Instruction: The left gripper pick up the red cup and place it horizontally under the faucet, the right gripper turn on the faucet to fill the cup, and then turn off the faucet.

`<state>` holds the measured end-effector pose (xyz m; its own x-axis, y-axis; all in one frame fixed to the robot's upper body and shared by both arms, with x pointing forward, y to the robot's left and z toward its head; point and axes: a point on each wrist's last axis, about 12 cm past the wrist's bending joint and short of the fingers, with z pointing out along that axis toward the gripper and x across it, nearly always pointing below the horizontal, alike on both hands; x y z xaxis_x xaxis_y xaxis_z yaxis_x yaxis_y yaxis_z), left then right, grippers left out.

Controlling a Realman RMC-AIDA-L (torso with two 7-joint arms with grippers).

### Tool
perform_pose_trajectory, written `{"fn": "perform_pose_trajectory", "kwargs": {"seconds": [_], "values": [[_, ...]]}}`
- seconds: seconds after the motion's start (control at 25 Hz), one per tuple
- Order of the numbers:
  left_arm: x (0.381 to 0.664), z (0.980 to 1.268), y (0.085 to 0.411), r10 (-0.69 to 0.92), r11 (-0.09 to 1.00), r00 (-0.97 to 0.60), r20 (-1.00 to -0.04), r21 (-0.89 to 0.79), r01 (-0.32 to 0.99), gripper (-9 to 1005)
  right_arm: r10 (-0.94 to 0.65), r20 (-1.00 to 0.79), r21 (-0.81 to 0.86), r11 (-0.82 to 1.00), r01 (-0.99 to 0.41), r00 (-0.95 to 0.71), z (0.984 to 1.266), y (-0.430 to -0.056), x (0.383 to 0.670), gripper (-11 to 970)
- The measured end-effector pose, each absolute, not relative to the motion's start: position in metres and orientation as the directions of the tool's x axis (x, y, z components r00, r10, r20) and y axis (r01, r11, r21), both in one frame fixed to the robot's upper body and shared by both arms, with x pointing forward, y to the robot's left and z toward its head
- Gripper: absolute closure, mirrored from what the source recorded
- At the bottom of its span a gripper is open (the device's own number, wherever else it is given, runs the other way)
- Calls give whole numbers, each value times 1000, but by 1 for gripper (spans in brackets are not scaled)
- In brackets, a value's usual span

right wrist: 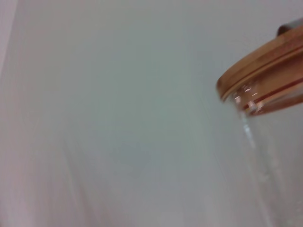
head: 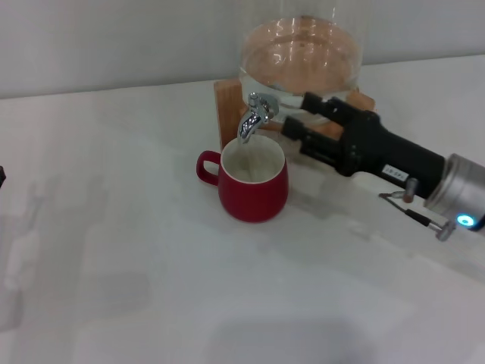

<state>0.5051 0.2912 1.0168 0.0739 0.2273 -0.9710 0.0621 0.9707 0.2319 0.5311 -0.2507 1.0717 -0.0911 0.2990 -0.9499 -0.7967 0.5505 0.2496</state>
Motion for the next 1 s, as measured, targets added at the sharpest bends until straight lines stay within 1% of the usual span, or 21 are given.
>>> {"fn": "perform_pose_trajectory", "kwargs": {"seconds": [0.24,0.52,0.68,1.0], "values": [[505,1015,295,238,969,62,-969,242,56,116,325,-943,251,551,-796,-72,1070,-260,517,237],[506,1015,294,239,969,60,-969,242,57,116,336,-936,272,487,-830,-109,1066,-254,504,237],[508,1016,293,238,968,66,-969,242,61,116,326,-934,284,438,-853,-144,1067,-246,504,237],[509,1017,291,232,969,69,-970,237,65,116,299,-937,288,376,-881,-179,1073,-230,516,237]]}}
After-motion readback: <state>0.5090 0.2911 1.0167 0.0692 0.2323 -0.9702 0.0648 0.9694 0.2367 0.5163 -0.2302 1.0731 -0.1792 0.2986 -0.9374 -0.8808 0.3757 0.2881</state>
